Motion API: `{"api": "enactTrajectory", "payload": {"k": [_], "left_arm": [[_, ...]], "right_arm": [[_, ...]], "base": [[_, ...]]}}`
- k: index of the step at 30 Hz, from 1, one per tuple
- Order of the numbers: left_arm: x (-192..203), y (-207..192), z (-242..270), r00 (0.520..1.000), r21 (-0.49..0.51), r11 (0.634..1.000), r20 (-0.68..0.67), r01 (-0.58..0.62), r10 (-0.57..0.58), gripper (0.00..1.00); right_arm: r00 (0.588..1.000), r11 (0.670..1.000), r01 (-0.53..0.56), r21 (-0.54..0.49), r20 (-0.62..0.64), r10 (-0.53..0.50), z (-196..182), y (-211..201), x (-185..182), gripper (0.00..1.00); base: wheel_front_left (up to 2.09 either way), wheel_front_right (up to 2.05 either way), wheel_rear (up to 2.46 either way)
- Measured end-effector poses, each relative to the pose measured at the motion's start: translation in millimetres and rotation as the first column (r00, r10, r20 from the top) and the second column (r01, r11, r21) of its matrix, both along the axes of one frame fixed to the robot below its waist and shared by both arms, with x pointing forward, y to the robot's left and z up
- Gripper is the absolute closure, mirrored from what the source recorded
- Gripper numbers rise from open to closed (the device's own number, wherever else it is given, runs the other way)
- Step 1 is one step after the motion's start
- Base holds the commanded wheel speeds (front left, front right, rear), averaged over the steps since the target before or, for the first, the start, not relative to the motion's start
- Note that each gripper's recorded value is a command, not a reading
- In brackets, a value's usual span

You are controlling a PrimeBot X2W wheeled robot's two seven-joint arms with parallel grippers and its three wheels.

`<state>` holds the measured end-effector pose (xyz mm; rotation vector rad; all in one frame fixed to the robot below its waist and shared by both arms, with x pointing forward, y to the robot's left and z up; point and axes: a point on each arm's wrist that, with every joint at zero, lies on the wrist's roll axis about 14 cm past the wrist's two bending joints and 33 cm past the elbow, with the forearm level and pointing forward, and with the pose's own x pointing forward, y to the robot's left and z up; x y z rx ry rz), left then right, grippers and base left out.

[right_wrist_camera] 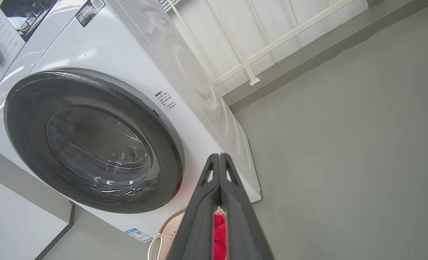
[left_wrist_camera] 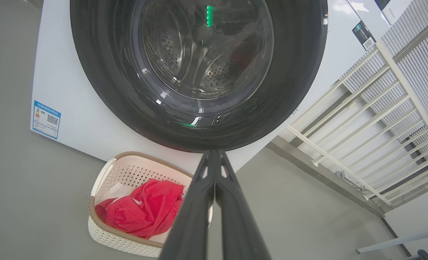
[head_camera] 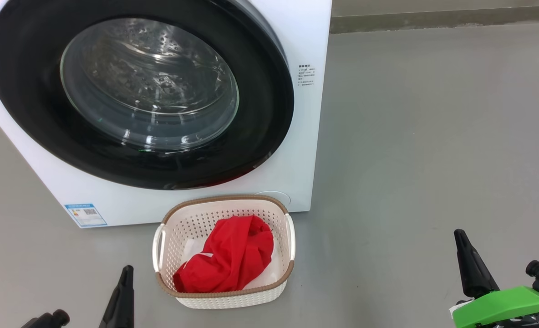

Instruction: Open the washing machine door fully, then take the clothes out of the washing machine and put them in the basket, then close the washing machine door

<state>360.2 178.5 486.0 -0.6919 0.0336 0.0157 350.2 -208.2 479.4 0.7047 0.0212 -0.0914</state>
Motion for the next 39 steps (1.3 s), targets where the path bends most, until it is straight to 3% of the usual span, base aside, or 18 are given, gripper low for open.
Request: {"api": "enactTrajectory", "payload": {"k": [17,39], "left_arm": [[3,3,-5,0.999,-0.190,0.982,-0.033,-0.019,0.013,1.00],[7,6,-9,0.998,-0.435,0.900,-0.062,-0.042,0.016,1.00]], "right_arm": [[1.000,0.982,0.016,0.186,-0.011,-0.014,-2,-2,5,1.00],[1.000,0.905,0.024,0.425,-0.019,-0.017,-4,-1,11,1.00]], "base": [[0.00,0.00,0.00],[0.00,0.00,0.00]]}}
